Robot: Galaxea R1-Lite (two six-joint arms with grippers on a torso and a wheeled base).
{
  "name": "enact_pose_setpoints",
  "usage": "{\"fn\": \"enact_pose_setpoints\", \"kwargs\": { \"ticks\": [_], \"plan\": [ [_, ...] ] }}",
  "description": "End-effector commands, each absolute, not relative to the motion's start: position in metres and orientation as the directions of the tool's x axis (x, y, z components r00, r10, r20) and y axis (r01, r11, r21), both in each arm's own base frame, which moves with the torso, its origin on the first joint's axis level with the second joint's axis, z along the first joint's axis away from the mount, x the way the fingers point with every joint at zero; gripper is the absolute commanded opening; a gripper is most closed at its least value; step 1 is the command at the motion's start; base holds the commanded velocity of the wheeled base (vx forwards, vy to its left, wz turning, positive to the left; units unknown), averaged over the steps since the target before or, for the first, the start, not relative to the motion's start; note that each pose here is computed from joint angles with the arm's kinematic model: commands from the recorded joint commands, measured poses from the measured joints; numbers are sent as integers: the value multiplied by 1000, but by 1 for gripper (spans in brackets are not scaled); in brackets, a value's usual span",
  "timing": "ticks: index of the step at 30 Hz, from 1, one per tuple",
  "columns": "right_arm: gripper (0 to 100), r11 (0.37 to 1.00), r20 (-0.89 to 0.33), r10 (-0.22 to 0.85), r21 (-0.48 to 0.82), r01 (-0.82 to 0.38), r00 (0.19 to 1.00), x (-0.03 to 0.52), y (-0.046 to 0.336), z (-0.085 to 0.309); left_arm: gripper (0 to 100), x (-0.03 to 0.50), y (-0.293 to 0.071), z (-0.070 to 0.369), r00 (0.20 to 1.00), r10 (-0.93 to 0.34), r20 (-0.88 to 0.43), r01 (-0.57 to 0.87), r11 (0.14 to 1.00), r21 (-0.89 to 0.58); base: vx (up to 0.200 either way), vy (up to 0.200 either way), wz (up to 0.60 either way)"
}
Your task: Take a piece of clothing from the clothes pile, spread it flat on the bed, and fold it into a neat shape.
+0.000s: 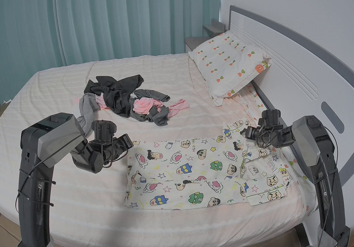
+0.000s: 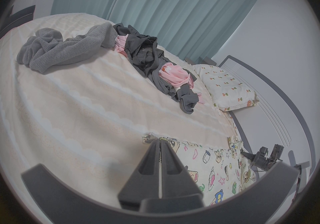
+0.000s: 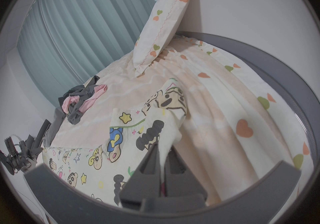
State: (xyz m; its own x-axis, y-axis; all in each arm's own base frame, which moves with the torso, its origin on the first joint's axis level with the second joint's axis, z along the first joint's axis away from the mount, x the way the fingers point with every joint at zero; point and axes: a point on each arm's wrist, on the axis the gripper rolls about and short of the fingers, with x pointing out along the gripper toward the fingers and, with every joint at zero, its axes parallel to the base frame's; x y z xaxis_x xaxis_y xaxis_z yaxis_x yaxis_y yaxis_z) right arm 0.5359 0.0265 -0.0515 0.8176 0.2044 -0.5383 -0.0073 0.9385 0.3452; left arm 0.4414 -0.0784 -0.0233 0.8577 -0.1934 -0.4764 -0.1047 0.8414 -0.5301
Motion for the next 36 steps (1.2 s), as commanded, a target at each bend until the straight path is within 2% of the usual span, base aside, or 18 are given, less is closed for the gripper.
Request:
{"fn": "enact_pose_setpoints", "kwargs": {
  "ticks": [1,7,19,36],
  "plan": [
    [0,936,-511,190,353,3,839,537,17,-38,0,441,-79,-22,859,-192,-475,-105,842,-530,0,0,0],
    [0,931,-472,193,366,-8,860,535,8,-18,0,440,-84,-10,873,-184,-451,-94,845,-527,0,0,0],
    [0,917,-379,238,391,-79,894,521,-2,-9,0,440,-87,8,889,-190,-418,-64,851,-522,0,0,0],
    [0,903,-370,298,407,-135,880,491,-6,10,0,431,-85,14,884,-190,-428,-62,858,-510,0,0,0]
  ]
}}
